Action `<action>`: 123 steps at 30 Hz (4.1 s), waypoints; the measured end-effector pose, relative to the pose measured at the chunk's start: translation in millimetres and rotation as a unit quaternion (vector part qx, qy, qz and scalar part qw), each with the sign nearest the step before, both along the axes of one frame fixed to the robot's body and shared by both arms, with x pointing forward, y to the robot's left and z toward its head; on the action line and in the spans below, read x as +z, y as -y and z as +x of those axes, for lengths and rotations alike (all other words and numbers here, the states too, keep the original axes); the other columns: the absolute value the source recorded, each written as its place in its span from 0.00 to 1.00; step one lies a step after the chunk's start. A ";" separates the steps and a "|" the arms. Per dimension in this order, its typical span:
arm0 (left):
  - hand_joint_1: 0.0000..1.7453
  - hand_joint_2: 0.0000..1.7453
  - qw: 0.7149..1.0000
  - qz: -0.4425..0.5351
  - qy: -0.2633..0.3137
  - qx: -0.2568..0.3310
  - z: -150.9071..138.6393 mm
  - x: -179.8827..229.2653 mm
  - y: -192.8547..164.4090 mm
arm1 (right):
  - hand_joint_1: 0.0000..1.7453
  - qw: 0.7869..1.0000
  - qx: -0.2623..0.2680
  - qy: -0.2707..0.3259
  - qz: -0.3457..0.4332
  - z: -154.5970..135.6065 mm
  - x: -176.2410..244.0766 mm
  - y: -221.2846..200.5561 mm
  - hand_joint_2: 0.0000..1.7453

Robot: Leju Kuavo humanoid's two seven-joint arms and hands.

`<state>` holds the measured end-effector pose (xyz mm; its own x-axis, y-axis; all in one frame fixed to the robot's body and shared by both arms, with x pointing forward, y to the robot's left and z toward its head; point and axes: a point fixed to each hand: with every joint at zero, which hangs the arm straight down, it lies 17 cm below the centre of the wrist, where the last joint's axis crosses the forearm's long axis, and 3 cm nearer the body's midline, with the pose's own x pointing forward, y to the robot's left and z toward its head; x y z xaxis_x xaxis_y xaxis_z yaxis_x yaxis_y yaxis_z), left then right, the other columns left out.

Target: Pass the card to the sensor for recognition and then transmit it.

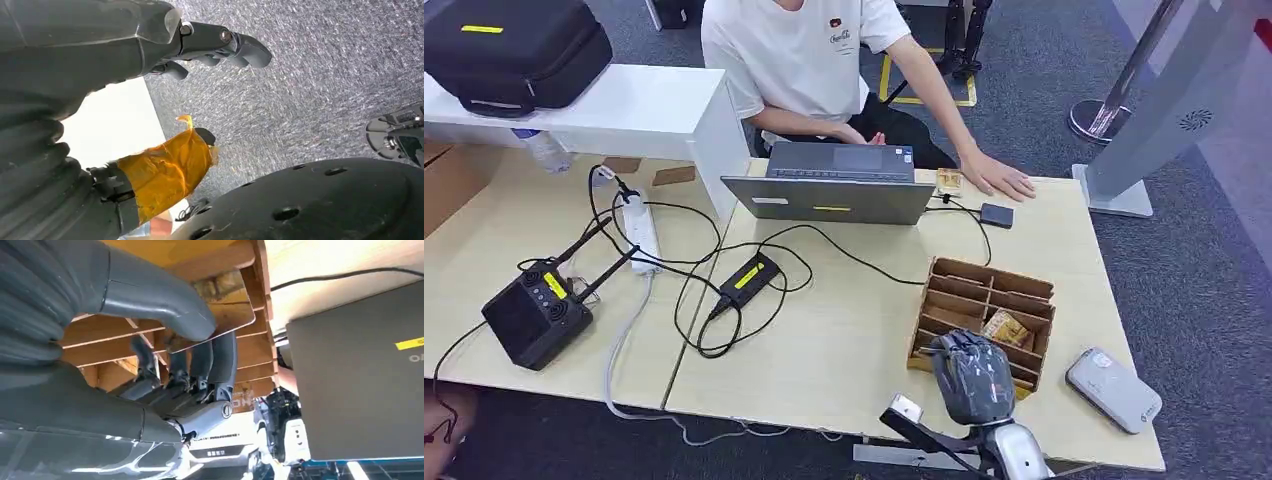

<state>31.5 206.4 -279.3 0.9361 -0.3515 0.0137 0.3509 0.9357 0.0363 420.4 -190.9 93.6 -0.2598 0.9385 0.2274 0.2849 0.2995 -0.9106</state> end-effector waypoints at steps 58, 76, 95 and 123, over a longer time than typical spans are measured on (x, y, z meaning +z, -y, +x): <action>0.00 1.00 0.999 0.039 0.012 -0.014 4.4 -2.3 -23.9 | 1.00 0.996 -0.021 0.086 -0.009 34.0 78.5 43.9 1.00; 0.00 1.00 0.999 0.039 0.011 -0.014 4.1 -2.4 -25.6 | 1.00 0.996 -0.021 0.090 -0.017 44.0 88.7 50.8 1.00; 0.00 1.00 0.999 0.038 0.011 -0.015 3.8 -2.5 -25.6 | 1.00 0.995 -0.020 0.096 -0.019 47.9 95.4 52.6 1.00; 0.00 1.00 0.999 0.031 0.007 -0.034 3.6 -2.7 -29.0 | 1.00 0.980 -0.088 0.173 -0.044 179.6 349.5 122.7 1.00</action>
